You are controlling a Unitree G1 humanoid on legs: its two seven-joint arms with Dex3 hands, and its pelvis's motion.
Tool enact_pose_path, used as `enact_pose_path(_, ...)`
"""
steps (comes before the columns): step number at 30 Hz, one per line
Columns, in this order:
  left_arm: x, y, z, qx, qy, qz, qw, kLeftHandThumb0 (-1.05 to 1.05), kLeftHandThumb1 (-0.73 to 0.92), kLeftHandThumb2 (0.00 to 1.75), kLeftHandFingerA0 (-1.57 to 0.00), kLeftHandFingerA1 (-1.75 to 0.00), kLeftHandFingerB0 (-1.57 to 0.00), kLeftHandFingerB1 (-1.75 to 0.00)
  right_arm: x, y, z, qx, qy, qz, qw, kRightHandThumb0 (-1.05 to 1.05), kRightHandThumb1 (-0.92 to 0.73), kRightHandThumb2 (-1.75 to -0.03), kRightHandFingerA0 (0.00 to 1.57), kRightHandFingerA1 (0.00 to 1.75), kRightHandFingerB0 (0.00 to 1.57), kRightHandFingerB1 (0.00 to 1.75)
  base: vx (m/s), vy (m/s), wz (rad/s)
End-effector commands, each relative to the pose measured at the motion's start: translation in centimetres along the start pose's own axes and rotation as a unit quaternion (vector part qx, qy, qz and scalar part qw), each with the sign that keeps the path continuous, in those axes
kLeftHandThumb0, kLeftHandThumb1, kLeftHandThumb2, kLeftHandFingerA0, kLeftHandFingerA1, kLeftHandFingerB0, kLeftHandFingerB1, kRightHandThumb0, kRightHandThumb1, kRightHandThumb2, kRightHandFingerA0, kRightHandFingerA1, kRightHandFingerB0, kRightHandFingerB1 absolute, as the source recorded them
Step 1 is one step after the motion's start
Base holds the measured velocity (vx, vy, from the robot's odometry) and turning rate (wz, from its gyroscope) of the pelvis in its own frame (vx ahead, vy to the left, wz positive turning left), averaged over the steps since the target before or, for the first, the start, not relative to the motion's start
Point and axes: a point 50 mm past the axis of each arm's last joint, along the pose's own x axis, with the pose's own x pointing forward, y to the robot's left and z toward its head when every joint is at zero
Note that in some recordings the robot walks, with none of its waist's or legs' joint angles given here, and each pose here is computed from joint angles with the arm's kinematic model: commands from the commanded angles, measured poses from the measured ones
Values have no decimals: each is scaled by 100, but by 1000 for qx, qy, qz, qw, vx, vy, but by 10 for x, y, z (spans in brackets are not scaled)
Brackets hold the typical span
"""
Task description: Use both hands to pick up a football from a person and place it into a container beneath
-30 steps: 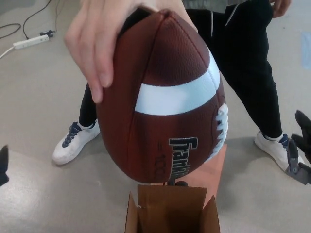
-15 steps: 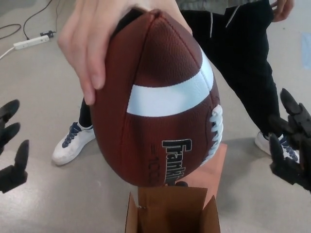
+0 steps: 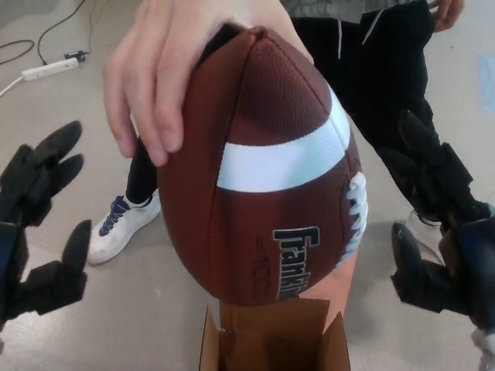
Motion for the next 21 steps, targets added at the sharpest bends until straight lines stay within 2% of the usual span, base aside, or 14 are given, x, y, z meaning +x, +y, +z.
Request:
enact_pose_path(1,-15,-25,98,-60,-218,-73,971,-90,78,114,-9,-22,0,-30,-12,14,97,53,-235,116,964,-90,-68,-110,9,26,0,16,0,0,0)
enact_pose_path(4,-15,-27,101,-53,-219,-106,969,-94,80,114,-10,-18,-3,-28,-10,16,98,45,-242,121,962,-90,-69,-110,9,26,0,15,0,0,0)
enact_pose_path(5,-16,-28,104,-58,-222,-112,967,-86,75,112,-8,-22,0,-31,-9,18,98,52,-244,124,960,-95,-89,-68,11,25,0,19,0,0,0)
enact_pose_path(6,-15,-30,105,-58,-231,-113,965,-88,77,111,-16,-27,0,-31,-8,21,100,62,-244,125,960,-90,-65,-107,9,27,1,17,0,0,0)
enact_pose_path(7,-14,-32,108,-55,-242,-116,962,-88,92,70,-10,-25,-6,-27,-7,25,102,80,-247,127,957,-90,-64,-105,8,27,0,17,0,0,0)
enact_pose_path(8,-14,-33,109,-52,-243,-117,961,-88,92,70,-10,-25,-6,-27,-7,26,103,86,-249,129,956,-90,-64,-105,8,27,0,17,0,0,0)
enact_pose_path(9,-13,-36,114,-46,-242,-120,962,-90,74,108,-8,-22,-7,-31,-5,30,105,95,-262,134,951,-90,-63,-104,11,27,3,16,0,0,0)
enact_pose_path(10,-13,-37,116,-42,-240,-123,962,-90,73,112,-9,-19,0,-27,-4,31,106,95,-267,135,949,-87,-61,-104,8,24,0,18,0,0,0)
enact_pose_path(11,-13,-38,118,-39,-238,-125,962,-90,73,112,-9,-19,0,-27,-3,33,107,95,-272,136,948,-87,-61,-104,8,24,0,18,0,0,0)
enact_pose_path(12,-13,-38,120,-37,-240,-128,962,-89,72,111,-8,-19,-2,-27,-1,34,108,95,-276,136,947,-94,-81,-65,9,25,0,23,0,0,0)
enact_pose_path(13,-14,-40,121,-40,-242,-129,961,-93,73,104,-5,-19,-7,-30,-1,36,109,98,-275,139,946,-87,-60,-104,8,18,1,19,0,0,0)
enact_pose_path(15,-15,-42,122,-46,-243,-132,960,-90,72,111,-10,-20,-3,-28,-2,41,112,105,-269,142,947,-90,-64,-107,4,16,2,17,0,0,0)
enact_pose_path(16,-16,-44,124,-50,-241,-137,959,-92,73,111,-9,-18,-7,-27,-5,44,114,107,-263,140,949,-93,-68,-109,3,12,2,12,0,0,0)
enact_pose_path(21,-16,-47,127,-45,-236,-142,960,-94,77,113,-10,-18,-9,-24,-7,49,113,122,-250,138,950,-93,-70,-110,1,10,0,11,0,0,0)
